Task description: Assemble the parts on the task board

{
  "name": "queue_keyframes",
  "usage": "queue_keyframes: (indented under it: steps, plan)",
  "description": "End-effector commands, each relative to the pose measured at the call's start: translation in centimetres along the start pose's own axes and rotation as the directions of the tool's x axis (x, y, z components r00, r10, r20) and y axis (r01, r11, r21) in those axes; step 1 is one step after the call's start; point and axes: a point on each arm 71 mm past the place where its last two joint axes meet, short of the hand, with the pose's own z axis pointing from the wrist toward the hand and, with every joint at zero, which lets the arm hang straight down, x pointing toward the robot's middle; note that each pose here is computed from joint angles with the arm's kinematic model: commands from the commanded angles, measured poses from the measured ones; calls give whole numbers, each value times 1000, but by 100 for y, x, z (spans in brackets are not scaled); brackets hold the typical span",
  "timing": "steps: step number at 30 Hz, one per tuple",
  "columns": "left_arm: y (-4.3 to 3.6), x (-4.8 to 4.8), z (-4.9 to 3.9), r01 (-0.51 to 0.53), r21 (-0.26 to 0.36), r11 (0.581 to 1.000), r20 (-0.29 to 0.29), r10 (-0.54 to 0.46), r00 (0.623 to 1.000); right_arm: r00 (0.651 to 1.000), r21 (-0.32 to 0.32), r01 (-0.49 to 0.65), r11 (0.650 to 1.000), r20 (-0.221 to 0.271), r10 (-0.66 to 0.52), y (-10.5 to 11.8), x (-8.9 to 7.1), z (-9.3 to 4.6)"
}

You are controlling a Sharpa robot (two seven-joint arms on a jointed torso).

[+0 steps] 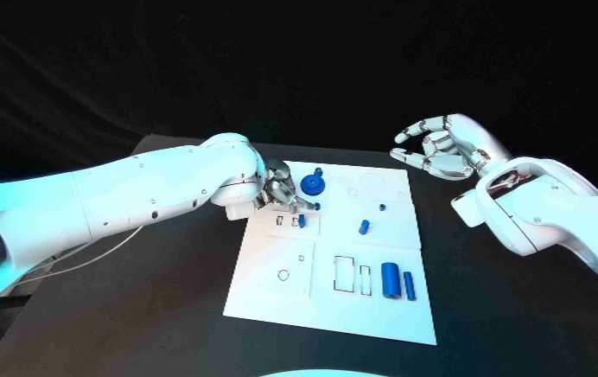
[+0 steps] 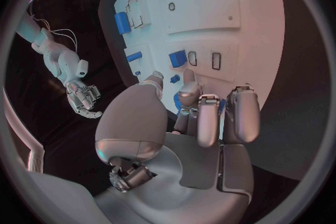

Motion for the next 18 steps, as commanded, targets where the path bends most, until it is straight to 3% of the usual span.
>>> queue_keyframes:
  steps: [1,18]
  plan:
    - [-21,17,9,-12,-5,1000,-31,12,999,1000,-2,11,1000,-16,-11,4,19,3]
    - [-34,42,53,-40,-16,999,-70,39,997,1000,0,11,1000,-18,-11,3,30,8]
